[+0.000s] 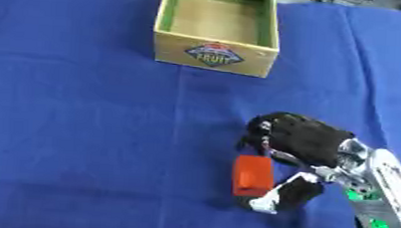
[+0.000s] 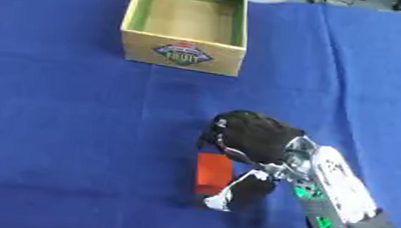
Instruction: Pick up objects on the table and place them in the box.
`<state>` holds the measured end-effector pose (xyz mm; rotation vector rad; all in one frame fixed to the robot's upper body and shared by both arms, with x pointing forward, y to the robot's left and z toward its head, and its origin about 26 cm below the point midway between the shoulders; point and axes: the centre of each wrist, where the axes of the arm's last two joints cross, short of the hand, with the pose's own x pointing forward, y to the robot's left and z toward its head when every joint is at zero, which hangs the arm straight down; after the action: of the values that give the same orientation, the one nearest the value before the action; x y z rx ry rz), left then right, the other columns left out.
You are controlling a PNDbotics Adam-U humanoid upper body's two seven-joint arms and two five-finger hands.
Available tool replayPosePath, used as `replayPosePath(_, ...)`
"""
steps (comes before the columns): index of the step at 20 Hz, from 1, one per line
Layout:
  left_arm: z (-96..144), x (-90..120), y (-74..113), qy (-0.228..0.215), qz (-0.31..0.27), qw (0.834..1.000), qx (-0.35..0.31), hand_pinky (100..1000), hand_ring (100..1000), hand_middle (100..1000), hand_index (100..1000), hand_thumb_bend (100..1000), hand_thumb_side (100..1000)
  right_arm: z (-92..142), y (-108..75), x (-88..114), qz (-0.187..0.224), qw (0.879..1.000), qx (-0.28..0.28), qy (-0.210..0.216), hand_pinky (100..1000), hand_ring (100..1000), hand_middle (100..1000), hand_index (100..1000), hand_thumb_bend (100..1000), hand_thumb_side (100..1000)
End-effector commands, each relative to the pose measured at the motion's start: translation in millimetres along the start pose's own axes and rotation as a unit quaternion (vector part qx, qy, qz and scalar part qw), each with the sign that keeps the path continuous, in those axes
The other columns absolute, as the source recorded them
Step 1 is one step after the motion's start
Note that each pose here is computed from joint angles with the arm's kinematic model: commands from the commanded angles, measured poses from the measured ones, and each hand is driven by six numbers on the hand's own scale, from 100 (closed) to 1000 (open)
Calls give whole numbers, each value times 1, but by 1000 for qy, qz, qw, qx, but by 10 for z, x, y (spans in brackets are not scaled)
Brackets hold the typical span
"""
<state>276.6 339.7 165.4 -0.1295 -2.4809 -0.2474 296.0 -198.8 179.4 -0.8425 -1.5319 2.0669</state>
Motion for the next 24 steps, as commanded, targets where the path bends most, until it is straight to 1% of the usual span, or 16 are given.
replayPosePath(1, -43, 55, -2, -9, -8, 1000, -12, 253, 320, 420, 739, 100, 1000, 53, -42, -28, 13, 1000, 4, 10, 781, 835, 439, 773, 443, 767)
replayPosePath(2, -41, 54, -2, -9, -8, 1000, -13, 252, 319, 420, 739, 100, 1000, 57, -40, -33, 12, 1000, 4, 13, 780, 835, 436, 772, 428, 769)
replayPosePath(7, -28, 50, -7, -8, -8, 1000, -13, 250, 319, 420, 739, 100, 1000, 77, -28, -53, 8, 1000, 2, 24, 781, 836, 432, 769, 416, 768)
replayPosePath(15, -17, 45, -11, -9, -8, 1000, -13, 249, 318, 420, 739, 100, 1000, 84, -18, -56, 7, 1000, 14, 19, 782, 840, 428, 772, 415, 739)
replayPosePath(16, -17, 45, -12, -9, -8, 1000, -14, 248, 318, 420, 739, 100, 1000, 84, -20, -57, 6, 1000, 15, 17, 776, 836, 412, 749, 383, 730)
replayPosePath(17, -18, 45, -13, -9, -8, 1000, -14, 248, 318, 420, 739, 100, 1000, 84, -25, -60, 4, 1000, 12, 16, 762, 828, 397, 728, 297, 726)
replayPosePath(18, -18, 44, -13, -9, -8, 1000, -14, 247, 319, 420, 739, 100, 1000, 86, -33, -67, 1, 1000, 7, 16, 731, 805, 376, 681, 100, 701)
replayPosePath(21, -21, 45, -13, -9, -9, 1000, -17, 245, 320, 419, 735, 100, 1000, 93, -47, -82, -12, 1000, -13, 19, 719, 793, 369, 566, 100, 625)
replayPosePath(22, -23, 46, -13, -10, -9, 1000, -18, 245, 320, 418, 735, 100, 1000, 95, -46, -84, -16, 1000, -16, 19, 714, 788, 365, 512, 100, 583)
replayPosePath(24, -25, 46, -13, -10, -9, 1000, -18, 245, 320, 418, 735, 100, 1000, 103, -50, -96, -26, 999, -29, 22, 706, 778, 336, 442, 100, 505)
